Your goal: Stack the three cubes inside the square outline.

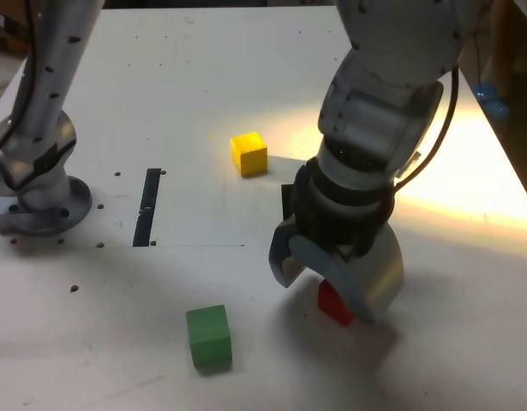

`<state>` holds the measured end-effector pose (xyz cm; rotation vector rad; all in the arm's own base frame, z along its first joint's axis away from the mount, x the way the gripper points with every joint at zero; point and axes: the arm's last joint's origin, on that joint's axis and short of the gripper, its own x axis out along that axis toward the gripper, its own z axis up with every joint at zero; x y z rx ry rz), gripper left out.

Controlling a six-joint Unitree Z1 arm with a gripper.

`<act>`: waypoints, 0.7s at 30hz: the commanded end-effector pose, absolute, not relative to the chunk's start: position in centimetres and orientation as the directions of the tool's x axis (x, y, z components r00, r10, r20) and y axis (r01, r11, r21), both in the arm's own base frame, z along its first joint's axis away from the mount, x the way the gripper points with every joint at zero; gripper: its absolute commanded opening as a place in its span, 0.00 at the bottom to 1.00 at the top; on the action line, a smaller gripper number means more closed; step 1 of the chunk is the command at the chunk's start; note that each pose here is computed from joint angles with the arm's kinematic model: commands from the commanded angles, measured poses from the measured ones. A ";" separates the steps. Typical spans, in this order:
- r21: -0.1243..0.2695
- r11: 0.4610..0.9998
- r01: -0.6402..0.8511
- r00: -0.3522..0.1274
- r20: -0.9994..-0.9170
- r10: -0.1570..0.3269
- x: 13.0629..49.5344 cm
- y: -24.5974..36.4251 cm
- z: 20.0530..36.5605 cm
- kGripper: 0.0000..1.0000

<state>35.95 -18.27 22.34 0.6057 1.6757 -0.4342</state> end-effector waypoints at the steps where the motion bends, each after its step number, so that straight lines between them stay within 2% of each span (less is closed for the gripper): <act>1: 0.043 0.789 0.613 -0.123 -0.981 0.149 36.1 -18.5 22.2 0.92; 10: 0.041 0.786 0.616 -0.112 -0.984 0.140 36.5 -19.1 22.2 0.86; 21: 0.044 0.790 0.611 -0.110 -0.984 0.140 36.6 -19.2 21.9 0.62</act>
